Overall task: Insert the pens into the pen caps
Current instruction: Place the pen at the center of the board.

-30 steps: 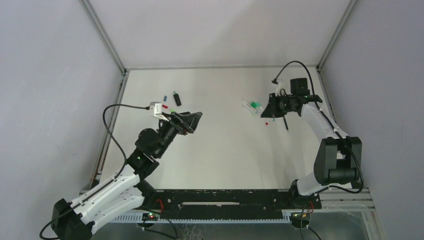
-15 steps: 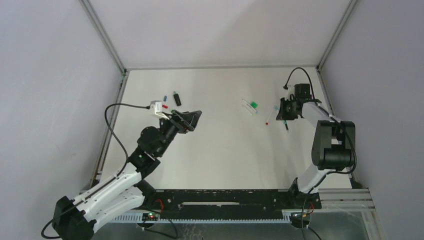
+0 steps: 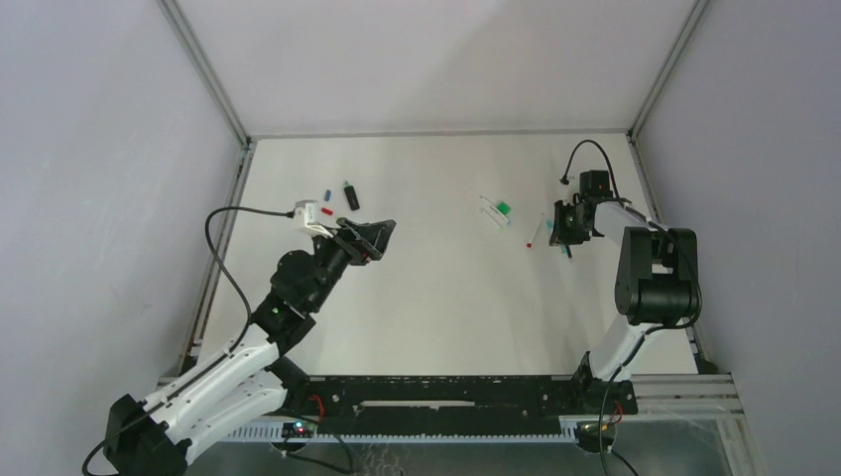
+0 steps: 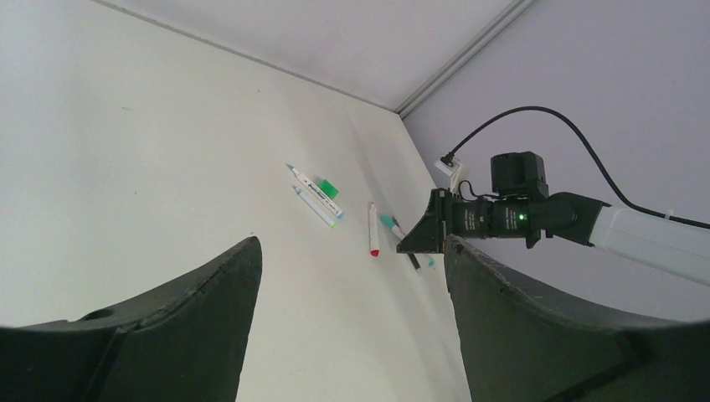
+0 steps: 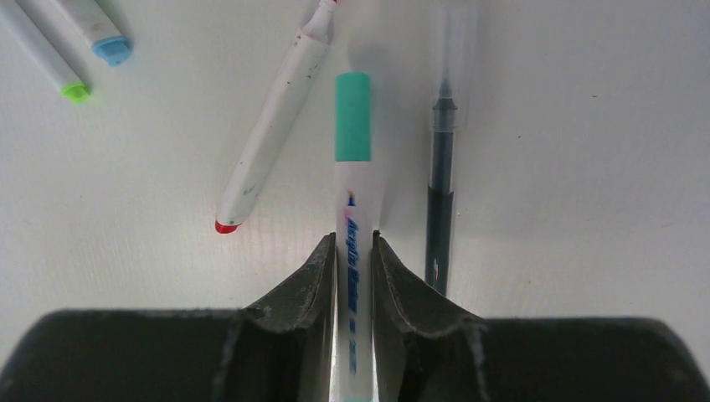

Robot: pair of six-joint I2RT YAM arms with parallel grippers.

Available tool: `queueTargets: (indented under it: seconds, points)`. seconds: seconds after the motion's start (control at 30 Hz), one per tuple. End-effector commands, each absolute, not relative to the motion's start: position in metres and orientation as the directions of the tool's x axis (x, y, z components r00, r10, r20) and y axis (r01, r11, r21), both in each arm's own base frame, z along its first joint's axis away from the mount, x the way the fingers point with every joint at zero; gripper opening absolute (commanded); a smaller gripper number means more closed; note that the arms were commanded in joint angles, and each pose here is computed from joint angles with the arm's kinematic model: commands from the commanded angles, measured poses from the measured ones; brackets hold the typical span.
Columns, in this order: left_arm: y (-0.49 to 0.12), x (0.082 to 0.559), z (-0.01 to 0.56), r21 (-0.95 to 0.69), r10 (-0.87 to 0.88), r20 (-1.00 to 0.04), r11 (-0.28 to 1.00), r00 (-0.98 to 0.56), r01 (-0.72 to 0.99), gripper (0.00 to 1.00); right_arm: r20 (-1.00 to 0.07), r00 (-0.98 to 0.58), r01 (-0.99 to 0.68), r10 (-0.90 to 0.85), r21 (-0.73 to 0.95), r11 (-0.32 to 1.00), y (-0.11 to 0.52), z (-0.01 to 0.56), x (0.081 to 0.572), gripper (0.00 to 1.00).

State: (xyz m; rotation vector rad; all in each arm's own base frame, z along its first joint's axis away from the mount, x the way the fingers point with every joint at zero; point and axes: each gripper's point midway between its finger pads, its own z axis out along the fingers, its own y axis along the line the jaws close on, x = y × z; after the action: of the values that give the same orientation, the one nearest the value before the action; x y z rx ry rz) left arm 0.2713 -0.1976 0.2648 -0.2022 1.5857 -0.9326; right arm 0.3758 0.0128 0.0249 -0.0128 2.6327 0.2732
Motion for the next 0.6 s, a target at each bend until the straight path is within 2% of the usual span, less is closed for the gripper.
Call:
queueTargets:
  seconds: [0.0, 0.3, 0.57]
  points:
    - [-0.188, 0.272, 0.271, -0.654, -0.615, -0.754, 0.669, -0.231, 0.354, 0.83, -0.486, -0.873, -0.057, 0.049, 0.201, 0.978, 0.013, 0.027, 0.380, 0.28]
    - [-0.182, 0.270, 0.270, -0.650, -0.609, -0.758, 0.682, -0.233, 0.335, 0.82, -0.509, -0.859, -0.086, 0.050, 0.241, 0.967, 0.019, 0.042, 0.379, 0.32]
    - [-0.181, 0.271, 0.267, -0.653, -0.609, -0.757, 0.686, -0.236, 0.322, 0.82, -0.578, -0.816, -0.193, 0.010, 0.290, 0.937, 0.032, 0.075, 0.377, 0.34]
